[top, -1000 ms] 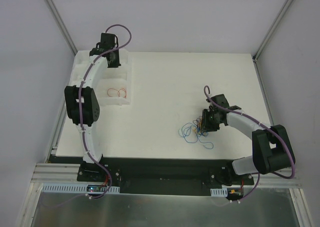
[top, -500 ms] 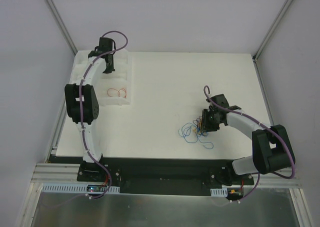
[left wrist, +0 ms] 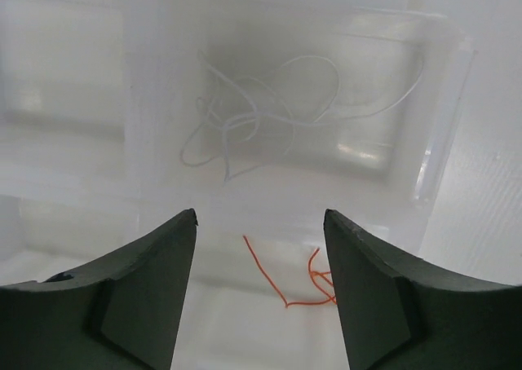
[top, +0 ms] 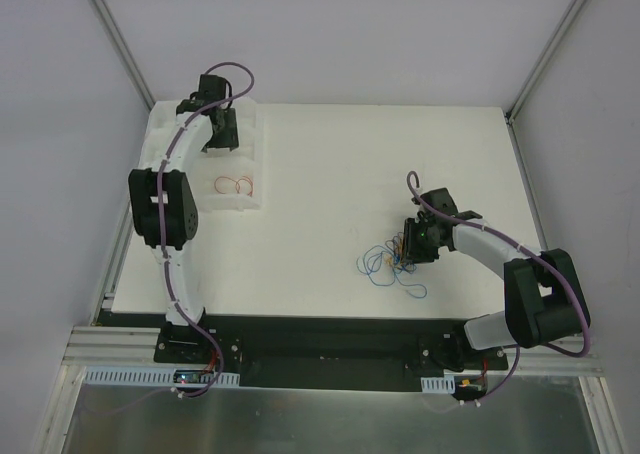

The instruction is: Untangle the cables

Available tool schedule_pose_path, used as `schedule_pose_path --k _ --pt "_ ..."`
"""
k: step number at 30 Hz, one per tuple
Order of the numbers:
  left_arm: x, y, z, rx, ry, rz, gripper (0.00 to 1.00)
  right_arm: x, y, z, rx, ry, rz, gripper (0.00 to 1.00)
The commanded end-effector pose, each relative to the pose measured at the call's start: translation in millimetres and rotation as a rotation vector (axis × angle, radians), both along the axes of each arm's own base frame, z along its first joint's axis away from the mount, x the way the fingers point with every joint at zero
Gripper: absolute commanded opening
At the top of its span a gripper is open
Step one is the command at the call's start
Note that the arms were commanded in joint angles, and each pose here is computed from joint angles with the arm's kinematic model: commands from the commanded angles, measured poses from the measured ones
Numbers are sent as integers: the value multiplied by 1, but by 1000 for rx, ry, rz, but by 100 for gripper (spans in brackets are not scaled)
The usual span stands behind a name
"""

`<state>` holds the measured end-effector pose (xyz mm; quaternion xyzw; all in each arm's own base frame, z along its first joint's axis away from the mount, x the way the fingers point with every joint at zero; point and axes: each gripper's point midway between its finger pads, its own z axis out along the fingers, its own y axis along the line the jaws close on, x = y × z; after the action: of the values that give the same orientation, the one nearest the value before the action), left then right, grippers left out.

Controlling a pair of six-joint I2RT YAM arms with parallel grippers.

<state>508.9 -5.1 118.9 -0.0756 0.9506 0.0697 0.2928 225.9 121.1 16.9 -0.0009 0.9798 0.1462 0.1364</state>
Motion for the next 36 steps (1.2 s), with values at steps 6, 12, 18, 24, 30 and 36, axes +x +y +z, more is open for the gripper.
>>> schedule_pose_path --k 6,12,18,24,30,36 --pt "-73 -15 117 -147 -186 18 73 -16 -8 -11 -87 65 32 31" --pt "-153 -97 109 -505 -89 -113 62 -15 44 1 -9 35 156 13" --pt "-249 -208 62 -672 121 -418 63 14 103 62 79 -71 254 4" --pt "-305 -273 36 -765 219 -596 66 12 81 83 43 -76 238 33" --pt "-309 -296 23 -702 238 -748 67 -24 57 39 58 -19 227 53" --pt "-285 -309 9 -604 253 -824 65 -29 40 40 66 -50 209 56"
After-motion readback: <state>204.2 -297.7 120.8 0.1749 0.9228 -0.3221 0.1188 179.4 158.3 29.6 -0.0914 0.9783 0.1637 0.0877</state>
